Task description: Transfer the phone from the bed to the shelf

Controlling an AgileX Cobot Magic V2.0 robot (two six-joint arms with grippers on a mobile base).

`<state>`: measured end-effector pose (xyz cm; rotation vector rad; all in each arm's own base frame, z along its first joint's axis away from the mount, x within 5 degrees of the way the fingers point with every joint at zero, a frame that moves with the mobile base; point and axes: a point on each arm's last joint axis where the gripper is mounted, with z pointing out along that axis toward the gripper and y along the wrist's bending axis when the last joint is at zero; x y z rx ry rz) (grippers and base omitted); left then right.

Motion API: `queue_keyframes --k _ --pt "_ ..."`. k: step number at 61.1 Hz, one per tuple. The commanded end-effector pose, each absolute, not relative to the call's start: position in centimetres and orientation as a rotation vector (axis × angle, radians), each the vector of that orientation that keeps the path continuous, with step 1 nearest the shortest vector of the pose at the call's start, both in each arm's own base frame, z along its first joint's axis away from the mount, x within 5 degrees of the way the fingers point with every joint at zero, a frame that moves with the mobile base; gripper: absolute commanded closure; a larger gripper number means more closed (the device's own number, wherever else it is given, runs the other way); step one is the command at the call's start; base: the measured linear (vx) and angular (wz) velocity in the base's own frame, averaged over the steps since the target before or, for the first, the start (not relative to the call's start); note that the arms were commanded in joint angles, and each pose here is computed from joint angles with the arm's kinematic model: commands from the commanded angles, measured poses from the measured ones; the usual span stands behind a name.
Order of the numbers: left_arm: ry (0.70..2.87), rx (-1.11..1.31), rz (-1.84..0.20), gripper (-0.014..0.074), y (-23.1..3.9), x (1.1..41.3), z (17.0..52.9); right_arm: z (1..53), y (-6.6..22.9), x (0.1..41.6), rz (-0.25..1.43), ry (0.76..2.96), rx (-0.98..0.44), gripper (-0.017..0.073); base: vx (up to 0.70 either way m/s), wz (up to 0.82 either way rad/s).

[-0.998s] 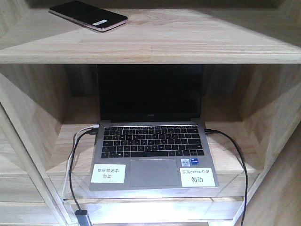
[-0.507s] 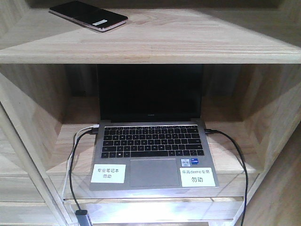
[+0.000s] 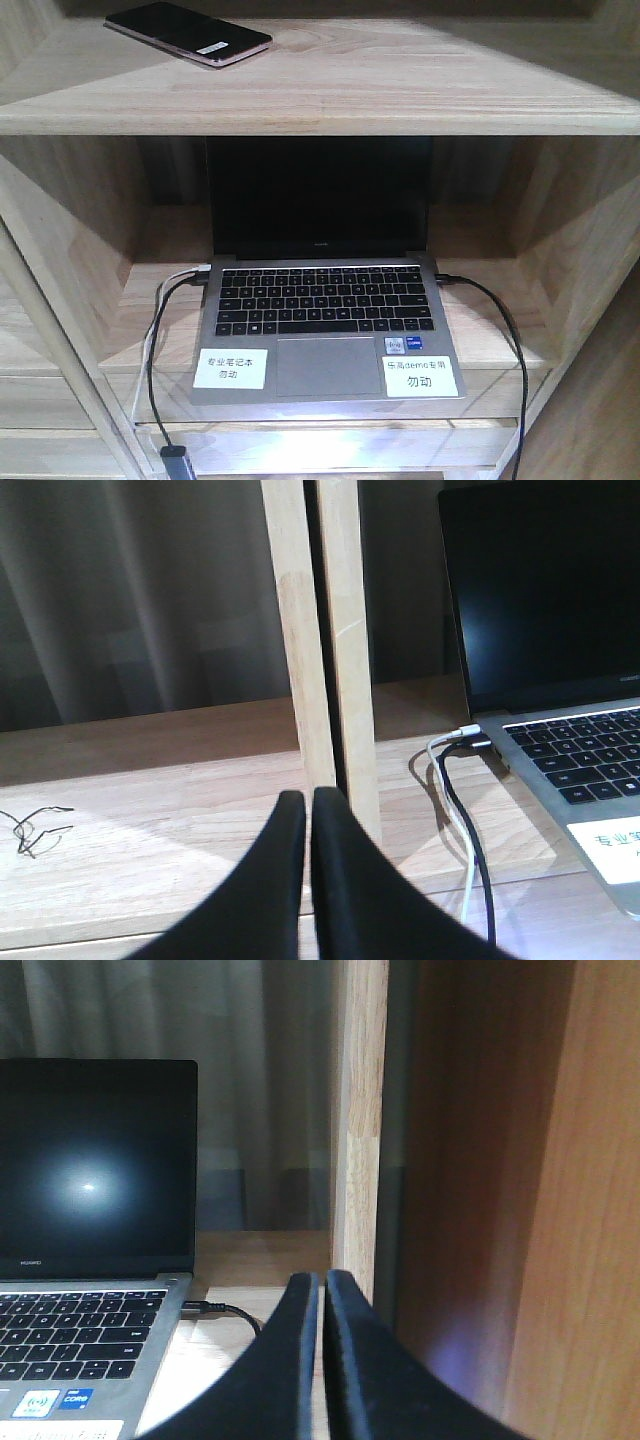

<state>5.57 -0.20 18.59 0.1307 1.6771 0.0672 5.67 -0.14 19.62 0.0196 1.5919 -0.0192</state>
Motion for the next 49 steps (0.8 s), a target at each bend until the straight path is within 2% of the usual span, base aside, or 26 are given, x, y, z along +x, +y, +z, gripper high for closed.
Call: queue_keyframes --k 1,49 --pt "1.579 0.113 0.057 0.0592 -0.21 5.50 20.05 20.11 -0.18 5.60 -0.034 1.521 0.016 0.0566 0.00 0.00" --pt "1.579 0.113 0.057 0.0592 -0.21 5.50 20.05 20.10 -0.18 5.60 -0.034 1.522 0.017 0.0566 0.00 0.00"
